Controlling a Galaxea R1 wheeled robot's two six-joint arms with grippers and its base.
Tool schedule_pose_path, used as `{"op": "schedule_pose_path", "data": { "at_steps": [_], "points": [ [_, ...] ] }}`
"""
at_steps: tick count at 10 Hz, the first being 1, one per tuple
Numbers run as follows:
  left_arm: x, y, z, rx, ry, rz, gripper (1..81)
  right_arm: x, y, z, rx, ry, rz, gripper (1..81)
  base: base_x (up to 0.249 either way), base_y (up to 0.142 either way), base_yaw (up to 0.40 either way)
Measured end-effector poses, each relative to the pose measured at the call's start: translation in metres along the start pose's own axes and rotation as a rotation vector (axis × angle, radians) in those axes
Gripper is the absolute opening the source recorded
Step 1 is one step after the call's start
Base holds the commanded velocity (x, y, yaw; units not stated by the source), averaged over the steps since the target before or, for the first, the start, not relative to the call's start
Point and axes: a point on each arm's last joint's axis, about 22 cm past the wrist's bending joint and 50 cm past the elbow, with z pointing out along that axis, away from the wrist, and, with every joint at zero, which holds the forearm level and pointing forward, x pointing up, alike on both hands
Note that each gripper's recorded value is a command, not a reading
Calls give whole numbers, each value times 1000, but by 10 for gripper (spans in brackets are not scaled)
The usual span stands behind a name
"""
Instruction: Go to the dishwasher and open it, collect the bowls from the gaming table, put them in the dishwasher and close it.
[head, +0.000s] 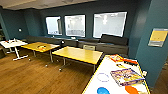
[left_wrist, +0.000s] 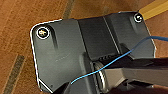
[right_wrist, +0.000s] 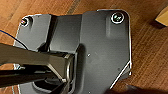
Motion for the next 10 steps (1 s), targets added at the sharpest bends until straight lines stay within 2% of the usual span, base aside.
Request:
{"op": "schedule_pose_path", "data": {
  "at_steps": [2, 5, 10],
  "points": [
    [18, -4, -1, 5, 27, 5, 811, -7, -5, 0, 8, -12, 2, 811, 0, 0, -347],
    [9, -4, -1, 5, 13, 3, 811, -8, -3, 0, 4, -12, 2, 811, 0, 0, -348],
    [11, -3, -1, 4, 17, 3, 811, -8, -2, 0, 4, -13, 2, 811, 0, 0, -349]
  ]
}}
